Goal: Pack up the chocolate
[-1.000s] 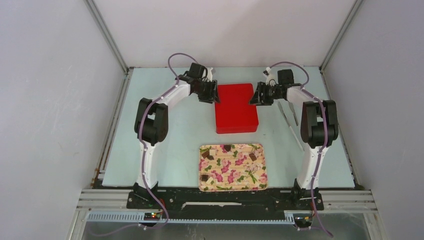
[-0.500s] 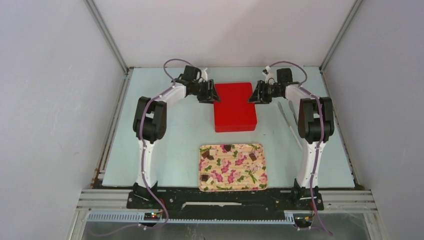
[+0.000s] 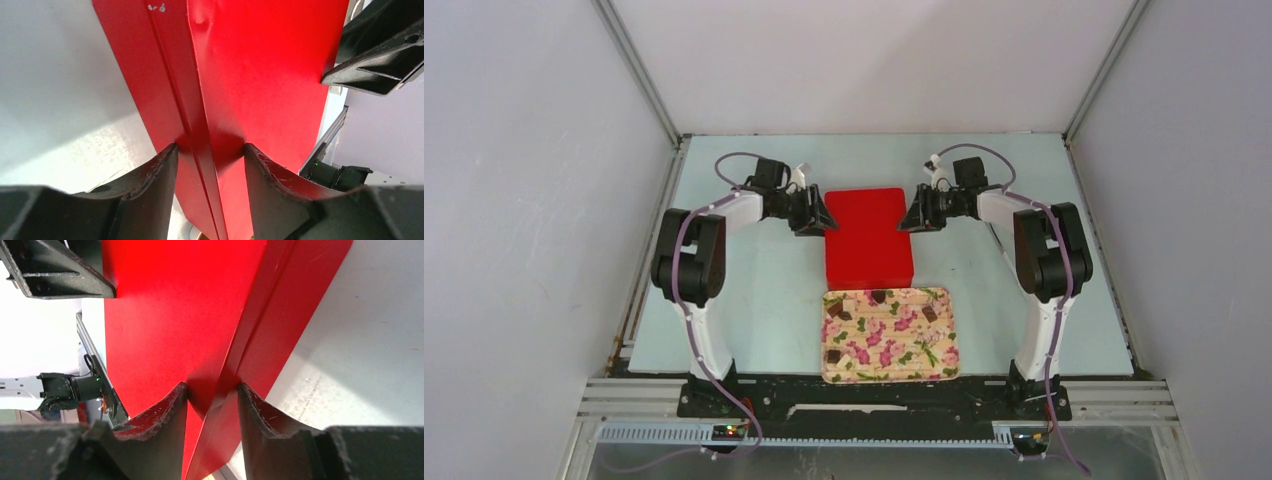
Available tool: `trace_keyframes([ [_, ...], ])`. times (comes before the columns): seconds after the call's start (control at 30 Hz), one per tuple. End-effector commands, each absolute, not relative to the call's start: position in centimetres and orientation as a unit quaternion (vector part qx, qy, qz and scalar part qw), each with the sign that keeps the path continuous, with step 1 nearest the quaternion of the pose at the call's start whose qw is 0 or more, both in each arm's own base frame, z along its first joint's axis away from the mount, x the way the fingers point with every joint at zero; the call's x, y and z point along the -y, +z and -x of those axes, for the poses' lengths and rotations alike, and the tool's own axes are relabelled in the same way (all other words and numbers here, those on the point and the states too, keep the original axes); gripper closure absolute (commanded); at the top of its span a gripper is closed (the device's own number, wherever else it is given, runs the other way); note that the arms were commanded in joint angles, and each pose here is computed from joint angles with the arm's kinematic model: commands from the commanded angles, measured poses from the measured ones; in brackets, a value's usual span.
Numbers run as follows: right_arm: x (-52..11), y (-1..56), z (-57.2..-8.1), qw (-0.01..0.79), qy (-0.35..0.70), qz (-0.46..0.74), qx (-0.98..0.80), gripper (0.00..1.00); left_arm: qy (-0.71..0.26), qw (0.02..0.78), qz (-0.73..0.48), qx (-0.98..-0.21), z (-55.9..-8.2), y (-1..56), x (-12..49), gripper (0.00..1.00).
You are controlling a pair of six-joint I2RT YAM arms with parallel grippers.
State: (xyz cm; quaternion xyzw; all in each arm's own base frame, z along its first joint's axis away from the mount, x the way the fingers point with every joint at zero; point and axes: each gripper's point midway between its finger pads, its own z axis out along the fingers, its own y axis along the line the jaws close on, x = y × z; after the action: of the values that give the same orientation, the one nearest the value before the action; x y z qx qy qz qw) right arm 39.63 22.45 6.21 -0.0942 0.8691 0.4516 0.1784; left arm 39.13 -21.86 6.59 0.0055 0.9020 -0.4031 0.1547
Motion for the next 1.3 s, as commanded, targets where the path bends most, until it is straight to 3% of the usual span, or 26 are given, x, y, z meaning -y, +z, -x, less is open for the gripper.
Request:
trace_keyframes([
  [0.0,-25.3,4.8,-36.6,0.134,0.460,0.112,-0.871,0.62,-0.384,0.136,-0.020,-0.913,-37.9,4.9,21.2,0.45],
  [0.23,-24.1,5.0,-40.5,0.174,0.425,0.092,-0.884,0.47,-0.369,0.160,0.007,-0.916,-41.3,4.9,19.2,0.44],
  [0.53,-24.3,5.5,-44.4,0.193,0.402,0.103,-0.889,0.46,-0.387,0.178,0.001,-0.905,-44.4,6.9,19.9,0.43],
  [0.67,-23.1,9.6,-46.2,0.250,0.377,0.139,-0.881,0.42,-0.389,0.180,-0.001,-0.904,-44.6,7.2,20.0,0.43],
  [0.77,-21.6,14.3,-47.8,0.309,0.362,0.148,-0.867,0.28,-0.386,0.179,-0.001,-0.905,-44.6,6.9,19.9,0.43],
  [0.83,-21.0,17.3,-48.7,0.344,0.368,0.151,-0.850,0.26,-0.385,0.176,0.000,-0.906,-44.7,6.6,19.9,0.43],
  [0.93,-21.6,20.3,-49.8,0.372,0.410,0.157,-0.818,0.38,-0.384,0.172,0.002,-0.907,-44.8,6.2,19.9,0.43],
  [1.07,-23.9,21.1,-51.2,0.361,0.492,0.151,-0.778,0.82,-0.382,0.170,0.001,-0.908,-44.8,6.0,19.9,0.43],
  [1.1,-24.3,20.5,-51.9,0.353,0.507,0.146,-0.773,0.89,-0.381,0.170,0.001,-0.909,-44.8,6.0,19.9,0.43],
  [1.27,-26.7,14.2,-53.5,0.275,0.546,0.083,-0.788,0.95,-0.381,0.171,-0.003,-0.909,-44.8,6.1,19.8,0.43],
])
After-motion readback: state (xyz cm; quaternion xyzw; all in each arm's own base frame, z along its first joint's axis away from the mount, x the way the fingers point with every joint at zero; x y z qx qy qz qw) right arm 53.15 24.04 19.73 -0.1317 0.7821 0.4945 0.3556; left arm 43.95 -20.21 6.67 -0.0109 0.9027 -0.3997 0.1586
